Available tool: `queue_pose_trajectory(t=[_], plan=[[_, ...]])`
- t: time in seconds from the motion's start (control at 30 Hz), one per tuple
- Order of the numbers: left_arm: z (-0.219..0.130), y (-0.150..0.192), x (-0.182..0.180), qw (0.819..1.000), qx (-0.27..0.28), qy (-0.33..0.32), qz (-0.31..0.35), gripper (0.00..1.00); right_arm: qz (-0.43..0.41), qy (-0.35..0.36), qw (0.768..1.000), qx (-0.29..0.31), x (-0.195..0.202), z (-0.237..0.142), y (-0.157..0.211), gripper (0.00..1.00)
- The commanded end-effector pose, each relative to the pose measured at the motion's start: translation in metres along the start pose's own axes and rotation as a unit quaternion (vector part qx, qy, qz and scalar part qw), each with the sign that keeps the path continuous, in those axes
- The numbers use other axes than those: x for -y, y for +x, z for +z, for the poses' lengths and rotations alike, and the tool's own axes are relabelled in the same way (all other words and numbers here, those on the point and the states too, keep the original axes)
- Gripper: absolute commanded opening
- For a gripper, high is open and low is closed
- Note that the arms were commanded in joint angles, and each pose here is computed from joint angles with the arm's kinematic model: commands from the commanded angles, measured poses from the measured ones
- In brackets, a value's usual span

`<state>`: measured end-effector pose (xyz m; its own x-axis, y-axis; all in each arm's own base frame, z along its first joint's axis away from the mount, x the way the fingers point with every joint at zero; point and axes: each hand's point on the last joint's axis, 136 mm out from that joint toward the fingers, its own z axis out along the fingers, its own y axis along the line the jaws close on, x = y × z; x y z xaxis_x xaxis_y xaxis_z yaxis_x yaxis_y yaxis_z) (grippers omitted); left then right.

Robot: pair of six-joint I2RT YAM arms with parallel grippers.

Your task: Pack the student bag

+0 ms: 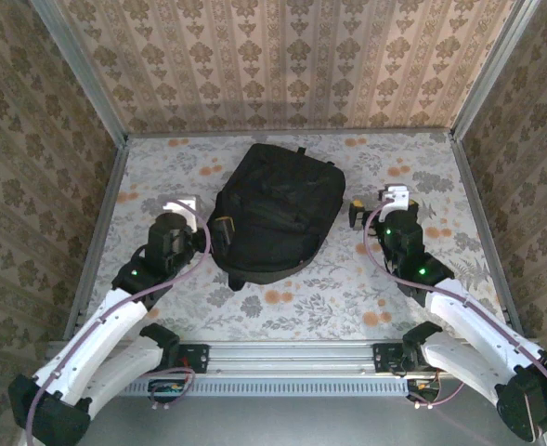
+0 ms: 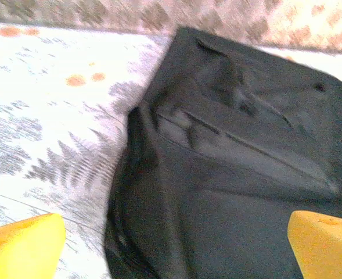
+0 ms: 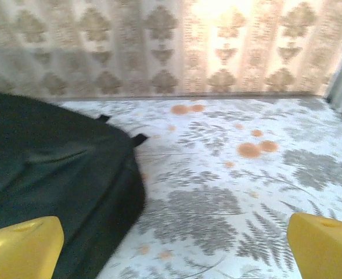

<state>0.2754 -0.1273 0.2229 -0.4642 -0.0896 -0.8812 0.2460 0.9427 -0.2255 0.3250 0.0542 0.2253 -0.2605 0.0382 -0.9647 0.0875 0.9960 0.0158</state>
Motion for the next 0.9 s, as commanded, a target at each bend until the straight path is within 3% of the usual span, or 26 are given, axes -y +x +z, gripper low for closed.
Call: queue_pose_trajectory(t=[0.0, 0.13, 0.23, 0.33, 0.47, 0.6, 0.7, 0.73, 0.8, 0.87], plan=[[0.012, -0.014, -0.013, 0.996, 0.055, 0.004, 0.067, 1.00, 0.037, 0.055, 0.997, 0.037, 0.031, 0.007, -0.005, 1.00], [0.023, -0.005, -0.078, 0.985, 0.042, -0.140, 0.089, 1.00, 0.034, 0.091, 0.995, 0.014, 0.056, 0.022, 0.024, 1.00], [0.030, 0.002, -0.113, 0.976, 0.054, -0.192, 0.089, 1.00, 0.028, 0.117, 0.993, 0.000, 0.071, 0.032, 0.045, 1.00], [0.043, 0.020, -0.145, 0.967, 0.042, -0.233, 0.089, 1.00, 0.020, 0.098, 0.995, 0.010, 0.070, 0.045, 0.059, 1.00], [0.062, 0.048, -0.181, 0.968, 0.015, -0.244, 0.060, 1.00, 0.032, 0.099, 0.995, -0.003, 0.079, 0.064, 0.077, 1.00], [0.080, 0.028, -0.167, 0.975, 0.103, -0.173, 0.096, 1.00, -0.018, 0.030, 0.999, 0.021, 0.058, 0.078, 0.070, 1.00], [0.088, 0.041, -0.178, 0.967, 0.140, -0.190, 0.100, 1.00, 0.013, 0.043, 0.997, 0.070, 0.073, 0.080, 0.091, 1.00], [0.088, 0.045, -0.179, 0.965, 0.140, -0.194, 0.103, 1.00, 0.012, 0.035, 0.998, 0.056, 0.072, 0.079, 0.095, 1.00], [0.100, 0.050, -0.182, 0.973, 0.075, -0.200, 0.091, 1.00, 0.001, 0.001, 1.000, -0.006, 0.061, 0.094, 0.101, 1.00], [0.115, 0.045, -0.184, 0.974, 0.048, -0.201, 0.097, 1.00, -0.002, -0.024, 0.999, -0.030, 0.054, 0.109, 0.101, 1.00]])
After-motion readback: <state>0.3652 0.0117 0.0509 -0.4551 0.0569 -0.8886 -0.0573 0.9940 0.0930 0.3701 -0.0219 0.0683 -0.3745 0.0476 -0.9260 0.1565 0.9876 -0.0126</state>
